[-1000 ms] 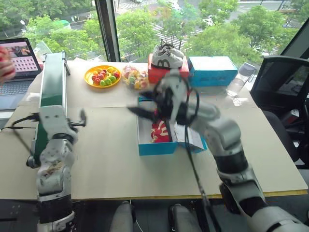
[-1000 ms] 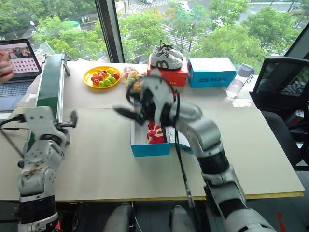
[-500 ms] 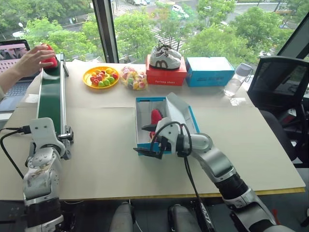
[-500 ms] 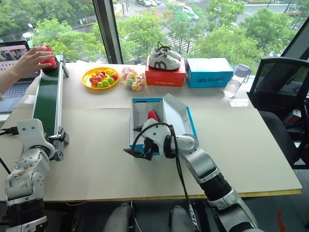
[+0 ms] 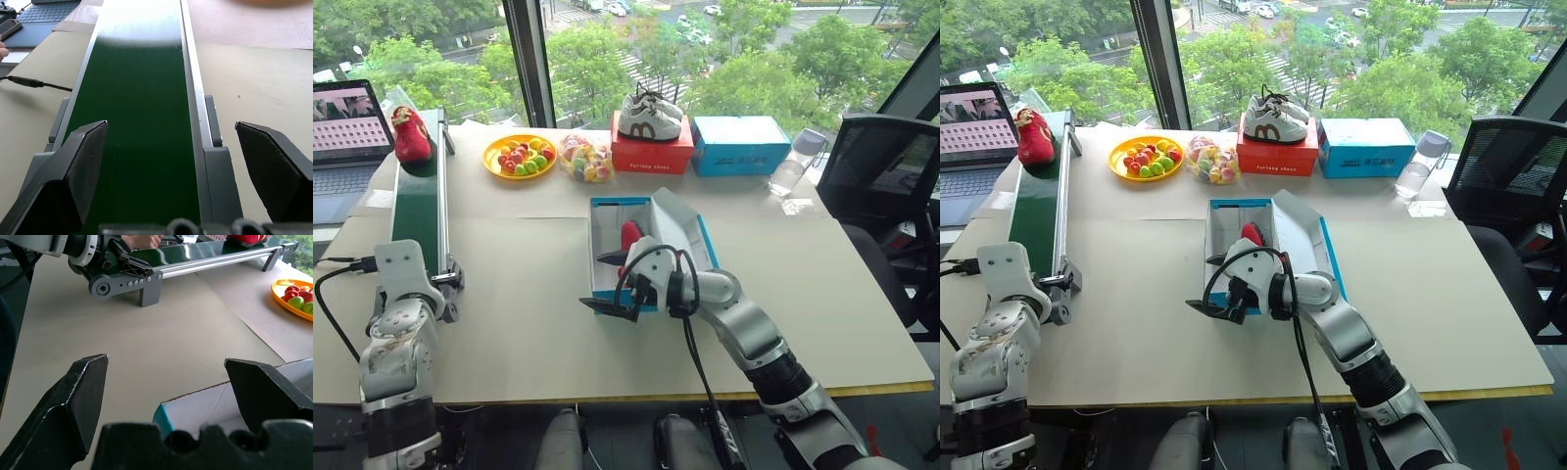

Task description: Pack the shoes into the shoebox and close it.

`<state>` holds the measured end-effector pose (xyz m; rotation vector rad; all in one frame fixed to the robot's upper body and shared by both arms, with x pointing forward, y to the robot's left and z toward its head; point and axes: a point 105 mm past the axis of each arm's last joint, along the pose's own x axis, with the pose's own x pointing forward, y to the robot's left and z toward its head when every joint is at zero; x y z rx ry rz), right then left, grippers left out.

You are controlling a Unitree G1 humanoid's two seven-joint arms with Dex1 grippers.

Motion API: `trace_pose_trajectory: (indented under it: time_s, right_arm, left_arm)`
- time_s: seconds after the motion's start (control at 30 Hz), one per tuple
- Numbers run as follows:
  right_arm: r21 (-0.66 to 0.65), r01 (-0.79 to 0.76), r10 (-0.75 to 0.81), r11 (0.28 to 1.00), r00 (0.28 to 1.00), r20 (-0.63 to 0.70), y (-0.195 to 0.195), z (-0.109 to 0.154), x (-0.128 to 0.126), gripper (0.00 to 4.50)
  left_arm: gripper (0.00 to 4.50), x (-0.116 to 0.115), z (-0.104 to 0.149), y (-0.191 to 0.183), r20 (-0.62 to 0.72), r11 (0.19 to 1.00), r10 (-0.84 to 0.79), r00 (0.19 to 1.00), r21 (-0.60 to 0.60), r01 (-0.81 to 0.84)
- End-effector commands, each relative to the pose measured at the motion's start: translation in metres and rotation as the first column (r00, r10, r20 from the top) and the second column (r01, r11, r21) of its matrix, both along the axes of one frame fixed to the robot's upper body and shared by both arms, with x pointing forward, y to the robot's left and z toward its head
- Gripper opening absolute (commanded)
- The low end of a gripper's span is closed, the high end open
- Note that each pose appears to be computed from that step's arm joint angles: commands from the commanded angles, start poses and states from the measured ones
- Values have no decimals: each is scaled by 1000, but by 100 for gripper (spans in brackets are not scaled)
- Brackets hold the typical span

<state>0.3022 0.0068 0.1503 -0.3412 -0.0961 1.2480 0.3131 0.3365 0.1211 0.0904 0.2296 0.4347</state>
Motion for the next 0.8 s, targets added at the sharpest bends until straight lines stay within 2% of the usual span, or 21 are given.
trace_pose_trajectory:
  time_s: [0.03, 0.37, 0.47, 0.53, 0.57, 0.63, 0.8]
  right_arm:
    - [35, 8, -9, 999, 999, 33, 0, 13, -1, 448]
    - [36, 34, -36, 999, 998, 43, 0, 13, 2, 448]
    - [25, 42, -44, 999, 998, 51, 0, 11, 3, 448]
    - [28, 45, -46, 999, 998, 51, -1, 12, 3, 448]
    - [28, 47, -49, 998, 998, 51, -1, 12, 4, 448]
    - [29, 52, -54, 998, 997, 52, -2, 12, 4, 448]
    - [24, 59, -60, 998, 997, 51, -3, 10, 5, 448]
  left_arm:
    - [450, 0, 15, 6, 35, 999, 17, 999, 39, -18]
    - [450, 2, 33, 6, 68, 998, 10, 998, 60, -15]
    - [450, 2, 38, 7, 64, 1000, 22, 998, 19, -23]
    - [450, 1, 37, 8, 3, 1000, 19, 1000, -9, -19]
    - [450, 0, 41, 10, -28, 1000, 21, 999, 0, -21]
    - [450, -3, 51, 16, -17, 998, 59, 998, -37, -59]
    - [450, -3, 72, 22, 7, 997, 69, 998, -34, -69]
